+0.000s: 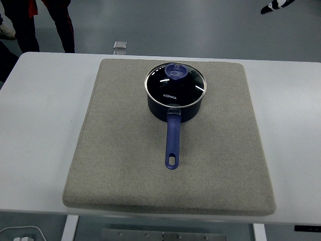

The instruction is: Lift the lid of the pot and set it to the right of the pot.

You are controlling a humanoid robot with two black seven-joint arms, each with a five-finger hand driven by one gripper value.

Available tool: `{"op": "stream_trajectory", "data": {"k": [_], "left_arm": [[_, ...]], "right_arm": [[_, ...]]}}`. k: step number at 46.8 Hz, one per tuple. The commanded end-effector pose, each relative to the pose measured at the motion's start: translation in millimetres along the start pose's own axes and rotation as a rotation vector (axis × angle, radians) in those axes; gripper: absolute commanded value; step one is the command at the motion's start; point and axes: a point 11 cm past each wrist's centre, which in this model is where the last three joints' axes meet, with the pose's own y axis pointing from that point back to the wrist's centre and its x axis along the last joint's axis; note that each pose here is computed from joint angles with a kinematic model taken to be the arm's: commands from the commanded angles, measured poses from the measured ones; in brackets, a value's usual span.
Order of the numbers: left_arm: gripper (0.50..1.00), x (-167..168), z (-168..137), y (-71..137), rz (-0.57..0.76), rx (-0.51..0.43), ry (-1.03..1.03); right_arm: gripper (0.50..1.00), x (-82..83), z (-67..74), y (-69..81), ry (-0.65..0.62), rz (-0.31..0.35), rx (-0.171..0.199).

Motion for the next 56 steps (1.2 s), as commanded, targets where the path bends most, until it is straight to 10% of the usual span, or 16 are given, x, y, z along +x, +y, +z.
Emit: {"op": "stream_trajectory", "data": {"k": [1,21,32,56], "left_arm": [[1.0,0.0,0.1,0.0,0.0,0.0,0.0],[1.0,0.0,0.1,0.0,0.0,0.0,0.0],[1.0,0.0,0.1,0.0,0.0,0.0,0.0],[1.0,0.0,0.1,0.0,0.0,0.0,0.0]], "right_arm": [[0.921,-12.8,-10.7,-8.1,0.04,-0.061,0.016],[0.921,-27.2,-36.2,-20.2,0.078,-0.128,0.073],[0.921,-40.2,-62.8,-29.0,0.074,-0.166,0.165],[0.921,-64.5,-36.8,-33.9,0.135,-0.25,0.073]]}}
